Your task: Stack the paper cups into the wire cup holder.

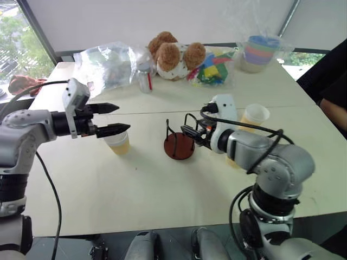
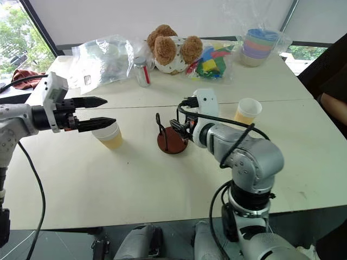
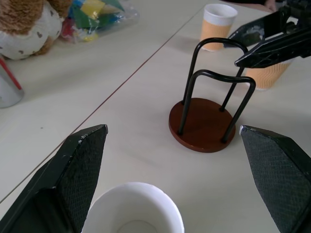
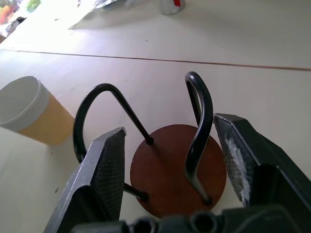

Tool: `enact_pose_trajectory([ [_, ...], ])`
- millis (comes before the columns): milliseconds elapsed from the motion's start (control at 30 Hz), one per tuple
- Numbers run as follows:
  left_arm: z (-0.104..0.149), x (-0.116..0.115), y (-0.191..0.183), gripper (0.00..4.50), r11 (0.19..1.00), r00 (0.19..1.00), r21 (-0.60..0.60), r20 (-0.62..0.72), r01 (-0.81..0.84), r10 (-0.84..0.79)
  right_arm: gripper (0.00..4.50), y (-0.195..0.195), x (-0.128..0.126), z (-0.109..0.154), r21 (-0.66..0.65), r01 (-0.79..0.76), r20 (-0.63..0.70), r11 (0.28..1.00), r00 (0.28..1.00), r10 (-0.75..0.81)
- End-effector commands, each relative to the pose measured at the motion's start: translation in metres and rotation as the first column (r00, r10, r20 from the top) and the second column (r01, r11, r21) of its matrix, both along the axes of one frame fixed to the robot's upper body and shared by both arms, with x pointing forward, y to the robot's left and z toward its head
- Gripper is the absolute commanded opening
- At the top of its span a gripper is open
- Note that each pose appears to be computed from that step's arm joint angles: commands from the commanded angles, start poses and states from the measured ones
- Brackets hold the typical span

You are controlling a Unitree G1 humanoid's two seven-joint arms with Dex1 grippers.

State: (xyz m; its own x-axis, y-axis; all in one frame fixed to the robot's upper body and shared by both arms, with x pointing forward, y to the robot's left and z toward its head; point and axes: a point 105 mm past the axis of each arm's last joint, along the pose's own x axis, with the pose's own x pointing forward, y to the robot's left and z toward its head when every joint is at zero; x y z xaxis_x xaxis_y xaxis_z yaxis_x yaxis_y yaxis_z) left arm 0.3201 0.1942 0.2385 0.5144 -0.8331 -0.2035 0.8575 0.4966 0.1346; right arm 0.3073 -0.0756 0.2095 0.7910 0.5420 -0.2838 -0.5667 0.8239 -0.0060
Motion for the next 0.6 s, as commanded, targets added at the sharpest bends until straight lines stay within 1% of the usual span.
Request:
enact_pose_trajectory([
  [33,0.009,-0.002,-0.005,4.5,0.999,0.998,0.009,0.015,0.053,-0.053,3.14,-0.006,-0.02,0.02,-0.043,-0.167,0.055,0.985,0.984,0.169],
  [100,0.01,-0.006,-0.012,4.5,0.995,0.995,0.007,-0.006,0.102,-0.102,3.14,-0.015,-0.031,0.026,-0.095,-0.256,0.042,0.962,0.965,0.261],
  [133,0.008,-0.011,-0.019,4.5,0.989,0.989,0.015,-0.021,0.145,-0.144,3.14,-0.021,-0.041,0.03,-0.159,-0.323,0.029,0.933,0.943,0.332],
  [167,0.007,-0.016,-0.026,4.5,0.982,0.982,0.025,-0.035,0.189,-0.188,3.14,-0.03,-0.046,0.034,-0.209,-0.339,0.018,0.917,0.936,0.351],
  [267,0.002,-0.033,-0.046,4.5,0.95,0.951,0.055,-0.066,0.306,-0.302,3.14,-0.065,-0.046,0.042,-0.335,-0.322,-0.014,0.885,0.941,0.337],
  [333,0.002,-0.041,-0.055,4.5,0.933,0.934,0.055,-0.073,0.355,-0.351,3.14,-0.088,-0.049,0.037,-0.416,-0.328,-0.075,0.849,0.942,0.327],
  [433,-0.001,-0.044,-0.06,4.5,0.919,0.923,0.094,-0.073,0.383,-0.377,3.14,-0.106,-0.055,0.023,-0.459,-0.377,-0.163,0.804,0.926,0.341],
  [533,-0.006,-0.045,-0.06,4.5,0.915,0.924,0.131,-0.075,0.383,-0.376,3.14,-0.119,-0.054,0.011,-0.469,-0.385,-0.2,0.795,0.923,0.329],
  [600,-0.014,-0.047,-0.059,4.5,0.903,0.921,0.179,-0.087,0.39,-0.381,3.14,-0.126,-0.052,0.005,-0.47,-0.386,-0.212,0.794,0.923,0.323],
])
